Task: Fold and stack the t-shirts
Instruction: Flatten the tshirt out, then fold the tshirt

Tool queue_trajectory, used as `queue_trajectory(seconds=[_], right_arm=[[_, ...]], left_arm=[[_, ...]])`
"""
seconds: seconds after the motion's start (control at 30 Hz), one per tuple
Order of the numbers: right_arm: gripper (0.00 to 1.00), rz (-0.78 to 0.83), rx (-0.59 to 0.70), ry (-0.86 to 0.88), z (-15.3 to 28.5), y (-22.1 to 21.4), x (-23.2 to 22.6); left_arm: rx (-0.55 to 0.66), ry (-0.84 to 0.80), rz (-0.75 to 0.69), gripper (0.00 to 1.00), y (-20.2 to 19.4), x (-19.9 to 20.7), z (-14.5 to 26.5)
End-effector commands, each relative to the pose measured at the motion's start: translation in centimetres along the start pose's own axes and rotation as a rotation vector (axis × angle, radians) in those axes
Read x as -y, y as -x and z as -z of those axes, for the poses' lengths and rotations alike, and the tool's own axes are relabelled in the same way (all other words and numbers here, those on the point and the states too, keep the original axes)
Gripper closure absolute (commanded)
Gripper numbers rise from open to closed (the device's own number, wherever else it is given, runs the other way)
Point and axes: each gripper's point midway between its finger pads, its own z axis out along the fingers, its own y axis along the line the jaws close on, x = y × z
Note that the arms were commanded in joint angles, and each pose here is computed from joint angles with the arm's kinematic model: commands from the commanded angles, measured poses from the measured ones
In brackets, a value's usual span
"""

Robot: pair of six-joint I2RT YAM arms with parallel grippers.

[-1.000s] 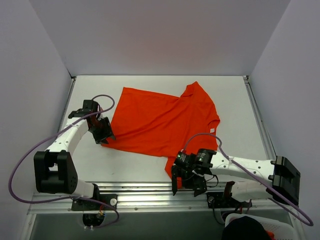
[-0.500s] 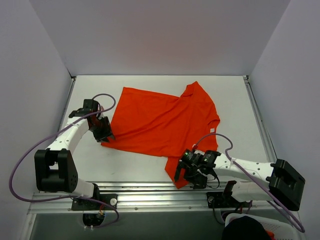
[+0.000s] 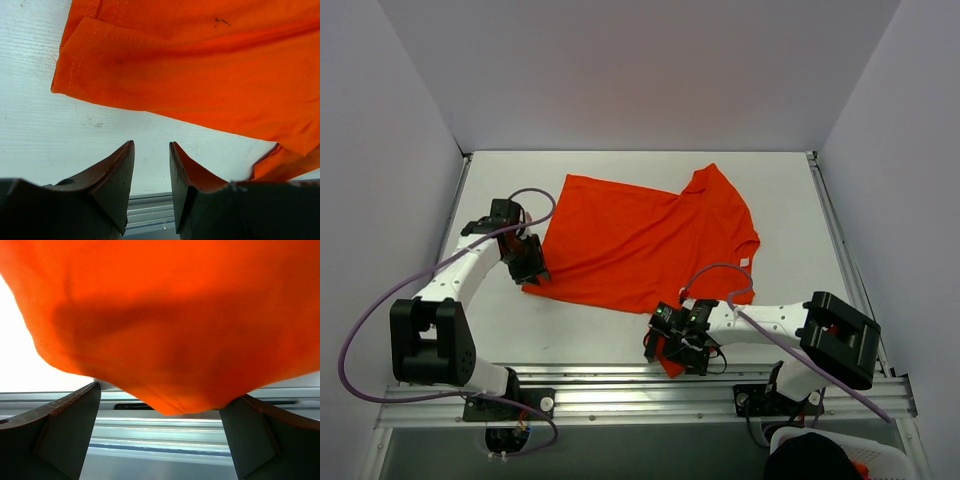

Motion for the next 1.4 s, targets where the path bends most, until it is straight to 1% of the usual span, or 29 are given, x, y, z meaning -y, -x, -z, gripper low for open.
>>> queue_trajectory(seconds=[0.0,0.03,0.07,0.13,0.17,0.23,0.27,0.33,0.37,0.43,0.47,0.5,0.53,0.57,0.6,0.63,0.67,0.7,0.77,0.83,0.97,1.07,1.1,1.2,1.23,1.3,1.33,1.37], right_arm=[[0.09,-0.053,0.078,-0.034,-0.5,1.0,0.5],[0.12,-0.063,0.079,-0.037,-0.6,1.0,0.7],[0.2,-0.074,0.08,-0.032,-0.5,1.0,0.8],[0.31,-0.101,0.077,-0.044,-0.8,0.8,1.6],[0.42,-0.109,0.079,-0.035,-0.6,0.8,1.5],[0.52,-0.123,0.091,-0.051,-0.6,1.0,2.2],[0.62,-0.125,0.094,-0.065,-0.5,1.0,2.7],[0.73,-0.131,0.102,-0.08,-0.4,1.1,3.0],[0.83,-0.131,0.103,-0.087,-0.2,1.1,3.3],[0.91,-0.131,0.114,-0.099,0.2,1.3,3.6],[0.97,-0.128,0.12,-0.112,0.7,1.4,3.8],[0.99,-0.127,0.126,-0.118,0.9,1.6,3.9],[1.0,-0.123,0.133,-0.133,1.1,1.7,4.2],[1.0,-0.113,0.134,-0.157,1.5,1.9,4.7],[1.0,-0.112,0.133,-0.167,1.7,2.0,4.9],[1.0,-0.107,0.135,-0.18,1.9,2.1,5.1],[1.0,-0.1,0.141,-0.206,2.3,2.4,5.6],[1.0,-0.097,0.144,-0.216,2.5,2.6,5.9],[1.0,-0.085,0.152,-0.242,3.1,3.1,6.6],[1.0,-0.099,0.155,-0.246,3.6,3.8,6.9],[1.0,-0.107,0.16,-0.246,4.4,4.6,7.5],[1.0,-0.096,0.162,-0.254,4.7,5.2,7.7],[1.0,-0.093,0.162,-0.256,4.8,5.3,7.7],[1.0,-0.078,0.163,-0.269,5.0,5.8,7.9],[1.0,-0.07,0.163,-0.271,5.1,6.0,7.9],[1.0,-0.068,0.16,-0.279,5.2,6.1,8.2],[1.0,-0.065,0.16,-0.277,5.2,6.1,8.1],[1.0,-0.064,0.159,-0.28,5.3,6.3,8.3]], left_arm=[[0.051,-0.005,-0.03,0.57,1.2,0.6,0.5],[0.049,-0.003,-0.034,0.57,1.2,0.6,0.4],[0.046,-0.004,-0.032,0.57,1.1,0.6,0.4],[0.042,-0.003,-0.038,0.58,1.0,0.7,0.3],[0.04,-0.001,-0.039,0.58,0.9,0.8,0.2],[0.04,0.003,-0.041,0.59,0.9,0.8,0.2],[0.041,0.004,-0.041,0.59,0.9,0.7,0.2],[0.041,0.007,-0.041,0.61,0.9,0.7,0.2],[0.048,0.014,-0.041,0.61,1.1,0.6,0.2],[0.049,0.028,-0.037,0.62,1.0,0.4,0.2],[0.052,0.037,-0.035,0.62,1.1,0.2,0.3],[0.056,0.069,-0.029,0.64,1.1,-0.3,0.2],[0.064,0.09,-0.024,0.65,1.3,-0.6,0.4],[0.069,0.114,-0.016,0.63,1.4,-1.1,0.4],[0.084,0.179,0.005,0.56,1.6,-2.2,0.7],[0.092,0.204,0.019,0.43,1.8,-2.6,0.8],[0.097,0.229,0.035,0.25,1.8,-3.2,1.0],[0.107,0.258,0.067,0.19,2.1,-4.0,1.2],[0.111,0.265,0.1,0.12,2.2,-4.5,1.2],[0.092,0.272,0.134,0.12,2.1,-5.1,0.7],[0.015,0.274,0.199,0.13,0.5,-5.5,-1.5],[0.0,0.265,0.227,0.16,0.2,-5.5,-3.0],[-0.004,0.269,0.236,0.2,0.0,-5.7,-3.7],[0.0,0.274,0.245,0.26,0.0,-6.0,-4.7],[0.002,0.278,0.246,0.31,0.1,-6.1,-4.9],[0.007,0.295,0.251,0.34,0.2,-6.4,-5.4],[0.008,0.298,0.251,0.37,0.3,-6.4,-5.6],[0.007,0.301,0.256,0.38,0.3,-6.5,-5.8]])
